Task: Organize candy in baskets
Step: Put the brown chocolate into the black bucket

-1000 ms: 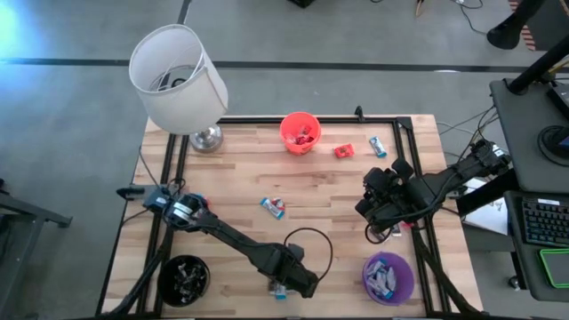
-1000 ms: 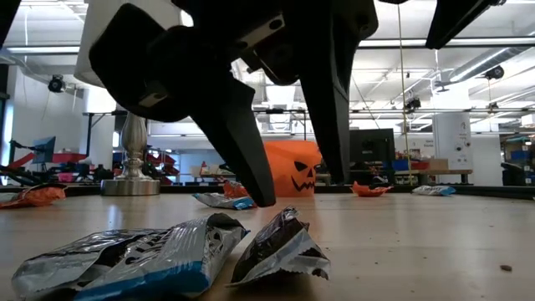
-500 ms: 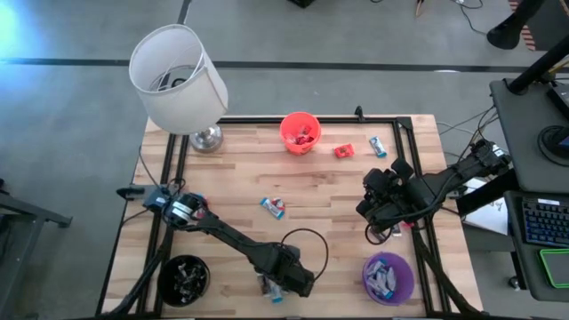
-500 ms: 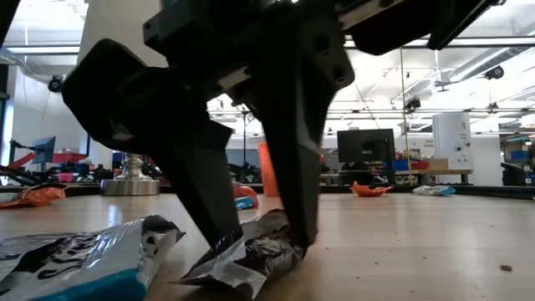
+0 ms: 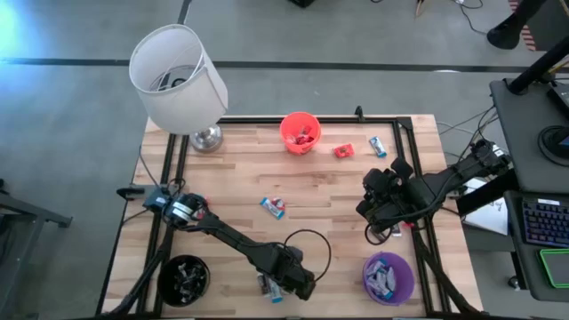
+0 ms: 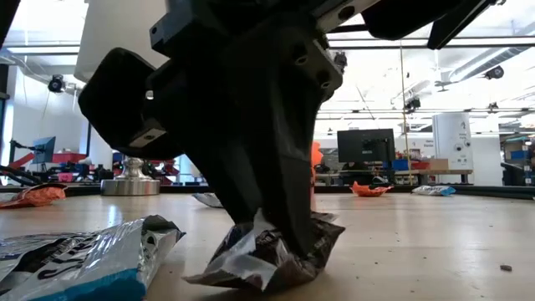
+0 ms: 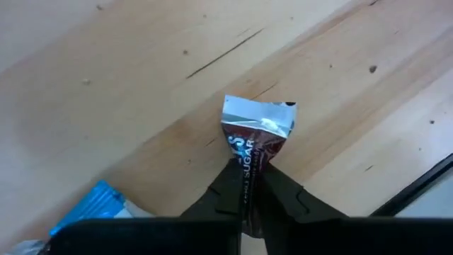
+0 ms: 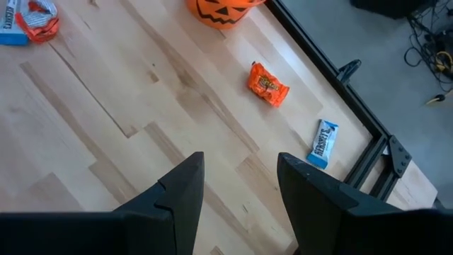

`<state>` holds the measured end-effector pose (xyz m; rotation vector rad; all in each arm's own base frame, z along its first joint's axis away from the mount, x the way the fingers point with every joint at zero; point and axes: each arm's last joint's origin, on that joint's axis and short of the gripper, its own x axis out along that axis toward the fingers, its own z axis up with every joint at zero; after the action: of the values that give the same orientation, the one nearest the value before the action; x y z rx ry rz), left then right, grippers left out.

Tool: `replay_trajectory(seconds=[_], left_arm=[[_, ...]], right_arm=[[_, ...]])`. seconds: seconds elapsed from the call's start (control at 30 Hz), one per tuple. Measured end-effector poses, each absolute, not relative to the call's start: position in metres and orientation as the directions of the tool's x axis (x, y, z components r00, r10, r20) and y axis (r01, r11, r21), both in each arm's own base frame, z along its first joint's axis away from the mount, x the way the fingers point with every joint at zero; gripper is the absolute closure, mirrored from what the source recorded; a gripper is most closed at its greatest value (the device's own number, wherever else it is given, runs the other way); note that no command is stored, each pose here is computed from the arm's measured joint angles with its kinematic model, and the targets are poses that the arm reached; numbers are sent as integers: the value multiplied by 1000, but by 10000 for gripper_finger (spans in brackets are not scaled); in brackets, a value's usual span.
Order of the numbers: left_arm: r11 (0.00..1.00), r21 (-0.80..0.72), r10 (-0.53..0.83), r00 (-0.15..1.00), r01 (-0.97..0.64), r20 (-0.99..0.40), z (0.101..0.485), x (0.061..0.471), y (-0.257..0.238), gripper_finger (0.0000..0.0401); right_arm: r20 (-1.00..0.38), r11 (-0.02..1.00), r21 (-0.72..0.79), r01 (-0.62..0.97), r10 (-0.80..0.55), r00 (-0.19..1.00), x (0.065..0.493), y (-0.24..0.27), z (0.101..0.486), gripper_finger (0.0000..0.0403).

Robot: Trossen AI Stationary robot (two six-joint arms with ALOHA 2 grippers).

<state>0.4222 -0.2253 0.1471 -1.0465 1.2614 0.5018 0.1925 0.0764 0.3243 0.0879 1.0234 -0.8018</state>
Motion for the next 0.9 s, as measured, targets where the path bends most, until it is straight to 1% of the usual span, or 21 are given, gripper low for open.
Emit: replay_trajectory(seconds=[0.13,0.23,0.37,0.47,0.53,0.63,0.77,0.9], left_arm=[[502,-336,-211,263,-797,-941,151,419,-223,393],[536,-260,-175,196,-803,-965,163,414,-221,398],[639,-134,-113,80,-758,-990,195,404,-218,399],[692,-46,-69,-3,-720,-998,222,394,-216,399],[713,-10,-46,-32,-701,-998,238,389,-214,399],[726,4,-8,-13,-688,-1000,260,386,-212,400],[742,-59,-20,66,-668,-998,280,387,-213,401],[765,-58,-31,54,-641,-998,284,378,-219,401]], right_arm=[[-781,716,-295,633,-562,272,193,76,324,232],[-781,716,-295,633,-562,272,193,76,324,232],[-777,714,-296,635,-567,275,193,76,325,232],[-776,714,-295,635,-567,276,193,76,325,232],[-776,714,-294,636,-566,276,193,76,325,232],[-776,714,-294,636,-566,277,193,76,325,232],[-776,714,-294,635,-567,277,193,76,325,232],[-776,714,-295,635,-567,277,193,76,325,232]])
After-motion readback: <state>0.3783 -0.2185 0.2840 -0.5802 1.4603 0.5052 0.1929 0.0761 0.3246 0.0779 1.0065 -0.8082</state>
